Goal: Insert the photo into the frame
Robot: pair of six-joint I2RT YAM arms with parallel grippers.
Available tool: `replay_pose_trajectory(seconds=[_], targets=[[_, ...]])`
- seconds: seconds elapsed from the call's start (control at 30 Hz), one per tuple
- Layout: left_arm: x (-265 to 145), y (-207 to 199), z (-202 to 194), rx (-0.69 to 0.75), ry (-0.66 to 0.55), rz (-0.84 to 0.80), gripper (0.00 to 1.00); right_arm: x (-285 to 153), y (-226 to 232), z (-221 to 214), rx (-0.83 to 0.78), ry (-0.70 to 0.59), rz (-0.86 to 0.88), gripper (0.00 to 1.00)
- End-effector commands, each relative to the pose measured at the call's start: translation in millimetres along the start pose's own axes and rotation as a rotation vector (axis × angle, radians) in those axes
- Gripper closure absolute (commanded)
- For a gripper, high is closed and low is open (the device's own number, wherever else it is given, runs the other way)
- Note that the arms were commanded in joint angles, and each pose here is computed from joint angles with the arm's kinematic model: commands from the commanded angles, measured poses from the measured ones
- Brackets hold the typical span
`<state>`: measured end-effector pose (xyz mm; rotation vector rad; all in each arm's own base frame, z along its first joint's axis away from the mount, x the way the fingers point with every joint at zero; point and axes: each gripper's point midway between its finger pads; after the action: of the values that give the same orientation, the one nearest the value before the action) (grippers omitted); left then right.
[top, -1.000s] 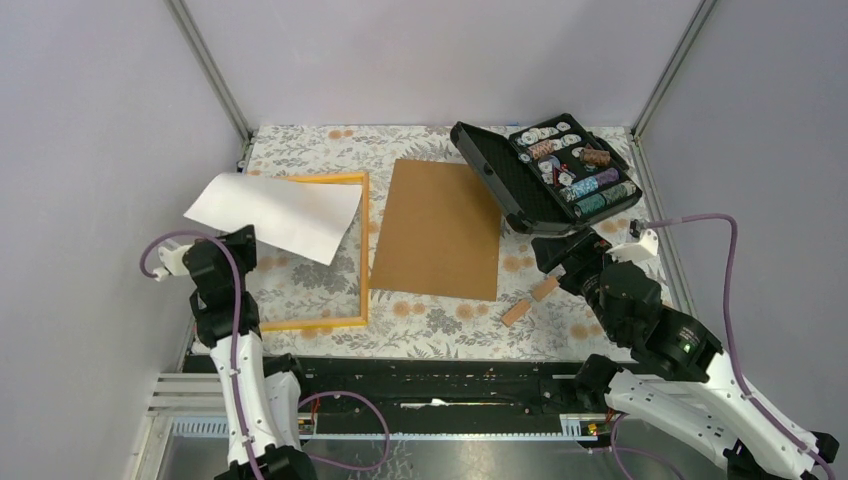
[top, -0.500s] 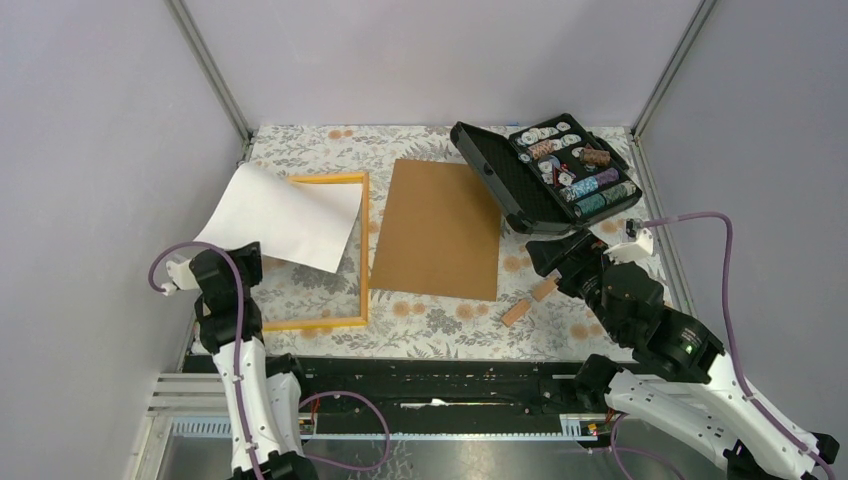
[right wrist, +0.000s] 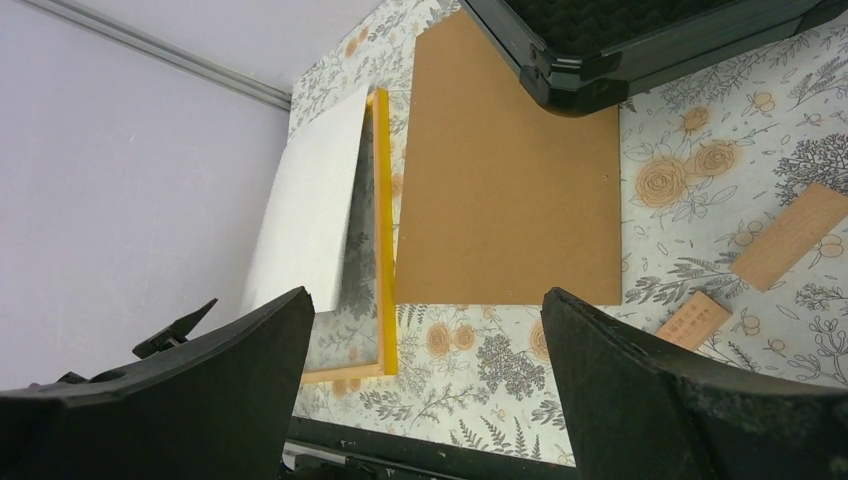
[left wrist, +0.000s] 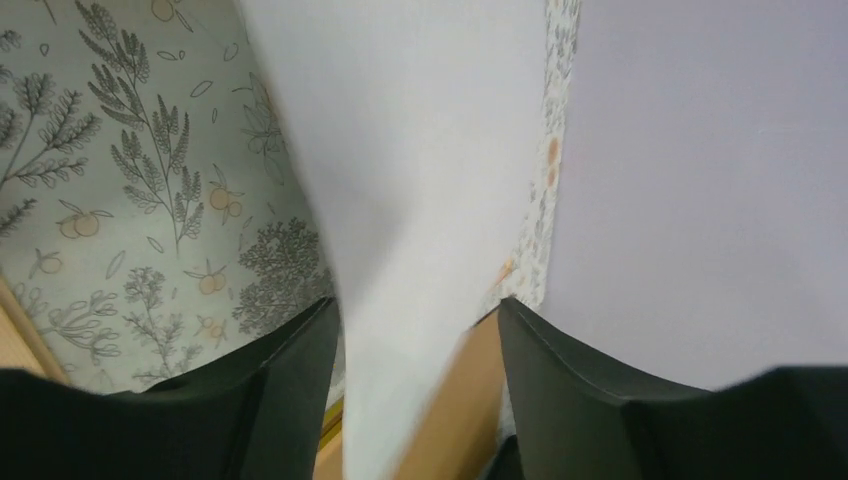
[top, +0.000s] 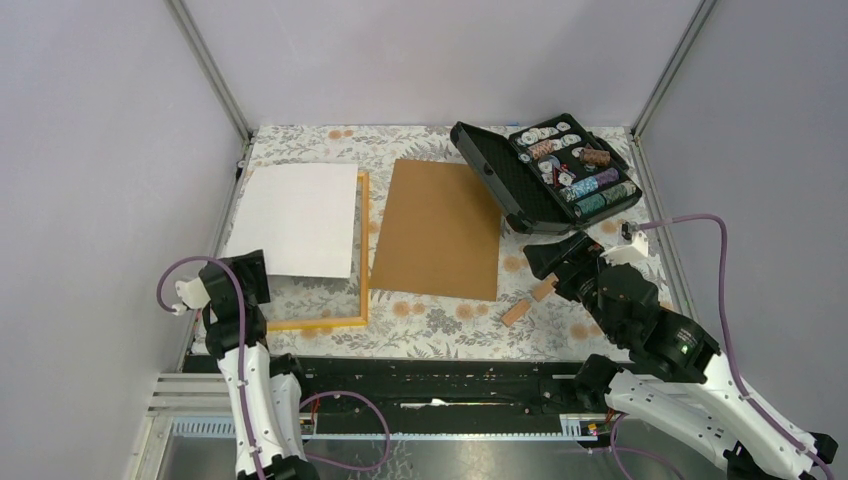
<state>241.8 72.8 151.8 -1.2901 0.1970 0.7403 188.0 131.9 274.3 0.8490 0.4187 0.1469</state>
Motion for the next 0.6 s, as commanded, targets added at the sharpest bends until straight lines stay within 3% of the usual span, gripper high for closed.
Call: replay_pose_trajectory(seconds=[0.0,0.1,0.23,0.4,0.57], targets=[[-2.7,4.0,6.1,0.003,-0.031,0.024,0.27,0.2,1.7,-2.6,0.020,0.007,0.010,0.08],[-2.5,7.5,5.1,0.009,-0.028,0.034,0.12,1.1,0.2,-3.7,0.020,0.008,0.005,0.08],[-1.2,10.7,0.3,0.015,-0.004,0.042,0.03,2.8,-0.5,-5.4,0.018,0.012,-0.002,0.08],[1.3,12.2,-2.2,0.083,0.024,0.070,0.01,5.5,-1.9,-10.0,0.013,0.027,-0.011,0.08],[6.1,-33.0,-29.9,0.374,0.202,-0.187,0.01,11.6,5.4,-26.2,-0.099,0.095,0.042,0.06]])
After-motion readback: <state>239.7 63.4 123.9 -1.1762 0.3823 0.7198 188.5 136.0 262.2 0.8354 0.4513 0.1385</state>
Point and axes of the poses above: each gripper's point midway between its finger pads, its own x axis out along the fingers, its own y axis along the line the jaws close on, z = x × y, and after that the axes turned 4 degrees about x, right-handed
